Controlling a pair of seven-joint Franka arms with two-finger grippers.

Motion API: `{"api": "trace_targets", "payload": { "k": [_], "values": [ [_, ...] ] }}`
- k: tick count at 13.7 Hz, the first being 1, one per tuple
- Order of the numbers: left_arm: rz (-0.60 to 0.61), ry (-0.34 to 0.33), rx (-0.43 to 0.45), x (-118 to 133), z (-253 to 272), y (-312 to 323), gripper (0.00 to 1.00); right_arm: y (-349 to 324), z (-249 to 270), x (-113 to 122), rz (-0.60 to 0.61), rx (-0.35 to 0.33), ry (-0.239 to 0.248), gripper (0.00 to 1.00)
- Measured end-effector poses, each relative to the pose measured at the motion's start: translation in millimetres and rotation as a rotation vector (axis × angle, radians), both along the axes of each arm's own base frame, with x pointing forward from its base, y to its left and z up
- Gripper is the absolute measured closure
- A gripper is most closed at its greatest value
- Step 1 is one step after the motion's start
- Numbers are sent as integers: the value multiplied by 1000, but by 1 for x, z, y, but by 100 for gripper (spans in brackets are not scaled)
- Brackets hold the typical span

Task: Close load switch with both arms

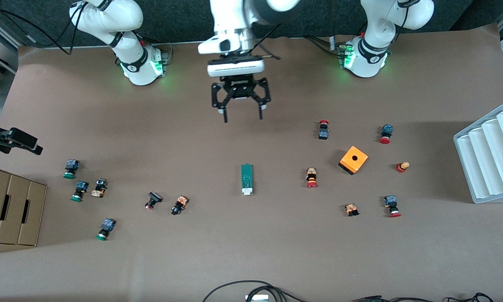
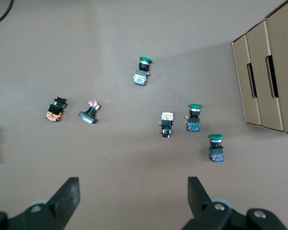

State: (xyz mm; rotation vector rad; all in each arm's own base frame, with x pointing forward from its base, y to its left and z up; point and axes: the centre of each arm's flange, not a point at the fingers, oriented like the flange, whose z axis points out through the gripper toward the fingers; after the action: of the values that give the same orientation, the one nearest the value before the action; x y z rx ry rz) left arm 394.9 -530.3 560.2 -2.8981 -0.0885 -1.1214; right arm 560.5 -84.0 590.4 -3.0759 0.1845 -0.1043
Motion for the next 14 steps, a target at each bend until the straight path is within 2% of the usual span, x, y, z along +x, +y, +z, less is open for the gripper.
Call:
{"api": "trace_targets", "payload": {
  "k": [5,9,14],
  "values": [
    [-47,106,-5,38,53,64,0,4,1,1,8,0,-3,0],
    [-109,208,-64,84,86,129,0,5,2,1,8,-1,-4,0],
    [-106,279,-108,127,109,216,0,6,2,1,10,-1,-4,0]
  ]
}}
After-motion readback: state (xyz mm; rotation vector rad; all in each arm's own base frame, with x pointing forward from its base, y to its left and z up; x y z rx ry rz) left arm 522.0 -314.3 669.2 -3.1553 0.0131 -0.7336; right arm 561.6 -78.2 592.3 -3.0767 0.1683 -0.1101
